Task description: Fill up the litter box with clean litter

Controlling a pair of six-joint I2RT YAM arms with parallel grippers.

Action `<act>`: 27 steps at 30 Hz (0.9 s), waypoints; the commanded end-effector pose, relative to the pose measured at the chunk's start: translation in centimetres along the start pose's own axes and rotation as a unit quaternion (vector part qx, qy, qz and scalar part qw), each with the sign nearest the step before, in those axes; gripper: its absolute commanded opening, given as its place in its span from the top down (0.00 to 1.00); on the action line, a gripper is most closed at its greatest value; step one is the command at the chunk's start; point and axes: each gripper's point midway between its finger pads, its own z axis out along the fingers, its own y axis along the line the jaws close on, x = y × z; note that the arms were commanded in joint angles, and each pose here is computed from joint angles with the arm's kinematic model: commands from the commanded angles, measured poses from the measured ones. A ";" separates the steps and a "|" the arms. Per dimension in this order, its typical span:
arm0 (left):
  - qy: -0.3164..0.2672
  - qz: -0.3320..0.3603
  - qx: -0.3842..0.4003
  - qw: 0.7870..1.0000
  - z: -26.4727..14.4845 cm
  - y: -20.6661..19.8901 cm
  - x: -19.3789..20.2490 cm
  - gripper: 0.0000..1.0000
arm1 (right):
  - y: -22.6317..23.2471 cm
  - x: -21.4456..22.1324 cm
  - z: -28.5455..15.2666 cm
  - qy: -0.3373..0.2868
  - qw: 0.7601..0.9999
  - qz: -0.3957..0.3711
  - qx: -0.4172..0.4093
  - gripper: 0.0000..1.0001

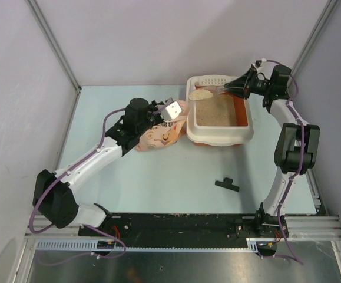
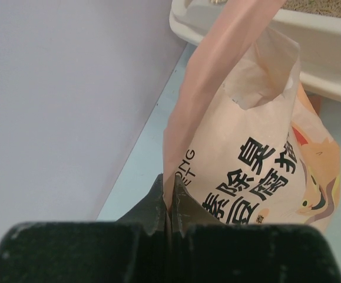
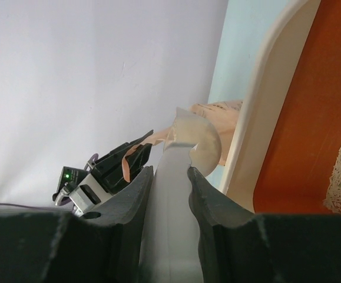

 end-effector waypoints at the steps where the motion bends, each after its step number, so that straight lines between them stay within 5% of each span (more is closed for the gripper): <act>1: -0.107 -0.002 -0.087 0.990 -1.0 6.2 -7.0 1.00 | 3.8 -0.4 -2.5 -0.016 0.998 -0.056 -0.009 1.00; 10: -0.124 -0.019 -0.082 0.989 0.1 5.9 -7.6 1.00 | 2.8 -2.2 -6.3 -0.064 0.993 -0.094 0.041 1.00; 27: -0.155 -0.018 -0.024 0.988 0.2 2.7 -7.7 1.00 | 0.2 2.5 -8.4 -0.044 0.978 -0.133 0.156 1.00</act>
